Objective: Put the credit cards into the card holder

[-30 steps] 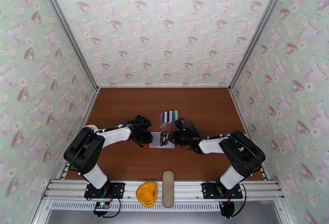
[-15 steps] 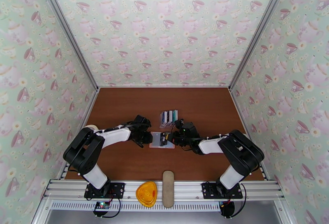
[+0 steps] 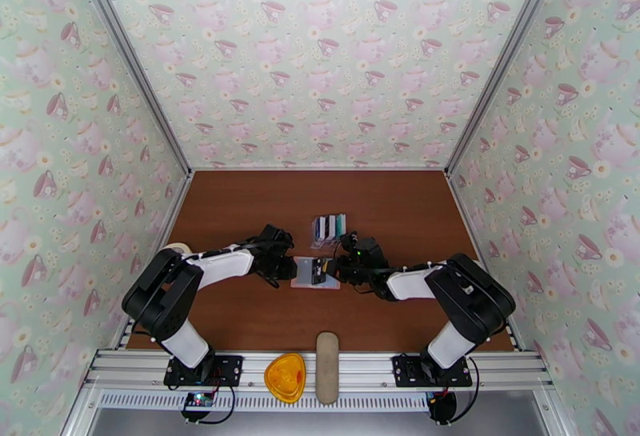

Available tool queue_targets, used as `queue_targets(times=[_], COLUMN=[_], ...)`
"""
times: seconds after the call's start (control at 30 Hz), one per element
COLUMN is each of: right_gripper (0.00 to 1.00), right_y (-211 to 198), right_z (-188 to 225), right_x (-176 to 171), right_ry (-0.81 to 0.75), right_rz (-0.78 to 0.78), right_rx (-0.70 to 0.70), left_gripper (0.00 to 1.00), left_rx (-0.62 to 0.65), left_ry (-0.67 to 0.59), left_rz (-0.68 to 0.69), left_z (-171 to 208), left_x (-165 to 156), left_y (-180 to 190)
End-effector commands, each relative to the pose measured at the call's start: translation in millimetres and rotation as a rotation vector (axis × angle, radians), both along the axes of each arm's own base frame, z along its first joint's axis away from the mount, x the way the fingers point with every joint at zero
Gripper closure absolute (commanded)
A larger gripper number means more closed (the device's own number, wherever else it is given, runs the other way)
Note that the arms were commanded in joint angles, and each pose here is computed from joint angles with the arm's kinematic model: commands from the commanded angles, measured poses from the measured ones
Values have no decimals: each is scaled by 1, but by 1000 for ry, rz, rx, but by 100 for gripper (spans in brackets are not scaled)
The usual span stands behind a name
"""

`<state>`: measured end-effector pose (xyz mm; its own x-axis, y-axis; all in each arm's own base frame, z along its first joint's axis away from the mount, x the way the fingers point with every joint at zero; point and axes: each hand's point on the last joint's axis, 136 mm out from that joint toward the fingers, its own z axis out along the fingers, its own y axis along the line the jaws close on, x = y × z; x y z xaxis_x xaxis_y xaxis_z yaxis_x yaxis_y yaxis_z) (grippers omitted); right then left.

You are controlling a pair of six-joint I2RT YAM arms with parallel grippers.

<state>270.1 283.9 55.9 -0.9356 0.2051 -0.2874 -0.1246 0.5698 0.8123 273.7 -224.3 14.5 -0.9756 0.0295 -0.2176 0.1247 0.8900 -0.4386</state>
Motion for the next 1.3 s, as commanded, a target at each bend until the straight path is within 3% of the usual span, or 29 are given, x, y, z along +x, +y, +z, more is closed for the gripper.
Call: queue_targets(times=[0.0,1.27], right_gripper=[100,100], right_y=[-5,0], right_z=[2,-14], right_x=[-3,2], right_ry=[-7,31], right_rz=[12,12], right_rx=[-19,22], left_gripper=[80,82], left_rx=[69,62], left_ry=[110,120], left_rz=[7,17], left_z=[-30,-34], left_x=[-26,-28], left_y=[16,16])
